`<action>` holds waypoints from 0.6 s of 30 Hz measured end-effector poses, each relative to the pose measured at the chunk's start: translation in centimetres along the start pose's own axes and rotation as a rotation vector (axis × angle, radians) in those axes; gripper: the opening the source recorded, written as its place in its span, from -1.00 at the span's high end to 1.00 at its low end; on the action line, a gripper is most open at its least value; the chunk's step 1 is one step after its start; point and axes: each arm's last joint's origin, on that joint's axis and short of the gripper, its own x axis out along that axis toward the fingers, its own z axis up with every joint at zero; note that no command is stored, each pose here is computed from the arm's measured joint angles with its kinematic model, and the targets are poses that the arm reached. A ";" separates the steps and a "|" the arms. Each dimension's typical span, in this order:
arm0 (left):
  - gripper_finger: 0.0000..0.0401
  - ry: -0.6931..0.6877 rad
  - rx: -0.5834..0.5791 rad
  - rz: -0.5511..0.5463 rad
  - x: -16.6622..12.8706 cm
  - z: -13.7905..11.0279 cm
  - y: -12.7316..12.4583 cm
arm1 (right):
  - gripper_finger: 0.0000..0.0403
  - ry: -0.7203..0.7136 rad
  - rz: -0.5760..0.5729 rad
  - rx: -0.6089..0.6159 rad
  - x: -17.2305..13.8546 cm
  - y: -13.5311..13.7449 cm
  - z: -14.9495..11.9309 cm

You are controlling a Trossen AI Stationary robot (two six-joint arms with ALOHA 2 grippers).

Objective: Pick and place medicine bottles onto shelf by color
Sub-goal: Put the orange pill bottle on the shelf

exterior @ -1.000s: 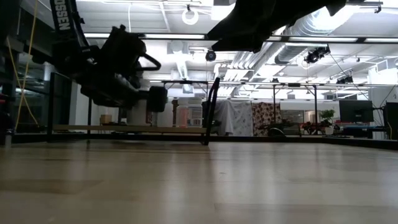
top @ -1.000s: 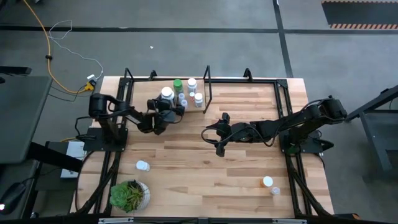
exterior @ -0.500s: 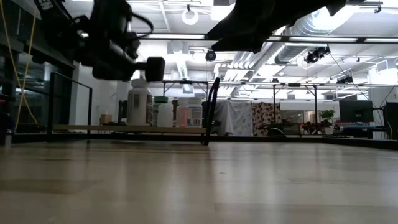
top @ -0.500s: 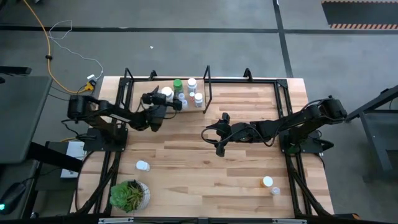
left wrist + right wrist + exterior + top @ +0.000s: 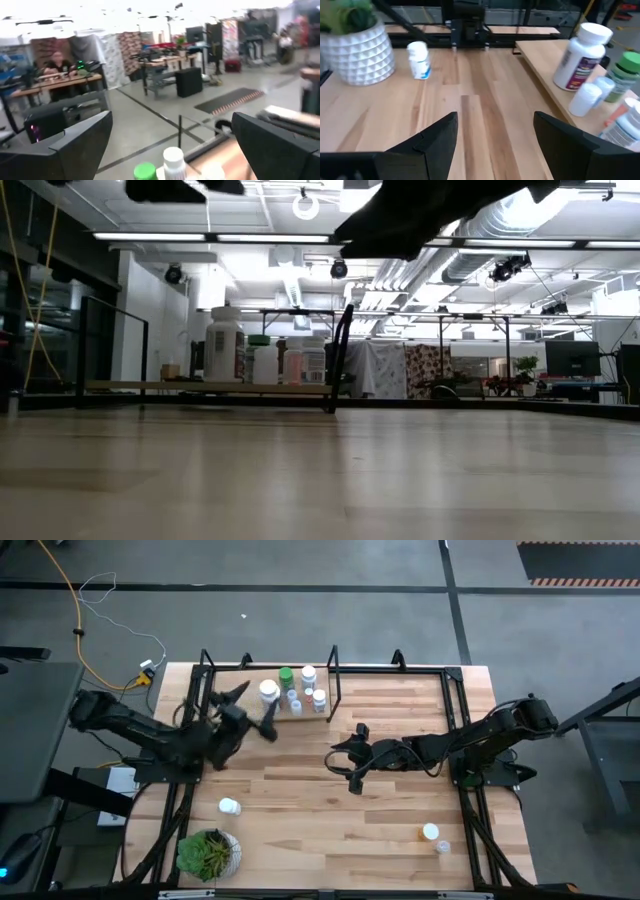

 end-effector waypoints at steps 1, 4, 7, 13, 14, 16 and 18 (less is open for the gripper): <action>-0.99 0.009 0.018 -0.016 -1.0 0.3 0.0 | -0.25 -0.001 0.008 -0.010 -0.1 0.2 0.0; -0.99 0.013 0.013 -0.097 -3.9 1.0 0.2 | -0.25 -0.011 0.014 -0.036 -0.5 0.7 0.2; -0.99 0.008 -0.053 -0.201 -6.2 1.0 0.4 | -0.25 -0.024 -0.025 -0.040 -0.8 0.9 0.4; -0.99 -0.057 -0.163 -0.665 -8.9 -1.1 -0.1 | -0.25 -0.042 -0.044 -0.035 -1.3 0.9 0.8; -0.99 -0.052 -0.175 -0.754 -9.0 -1.5 -0.3 | -0.25 -0.038 -0.045 -0.037 -1.5 0.8 0.9; -0.99 -0.015 -0.169 -0.900 -8.9 -2.2 -0.7 | -0.25 -0.048 -0.049 -0.033 -1.7 0.7 1.0; -0.99 0.064 -0.158 -1.037 -8.7 -2.9 -1.0 | -0.25 -0.033 -0.052 -0.039 -2.1 0.5 1.1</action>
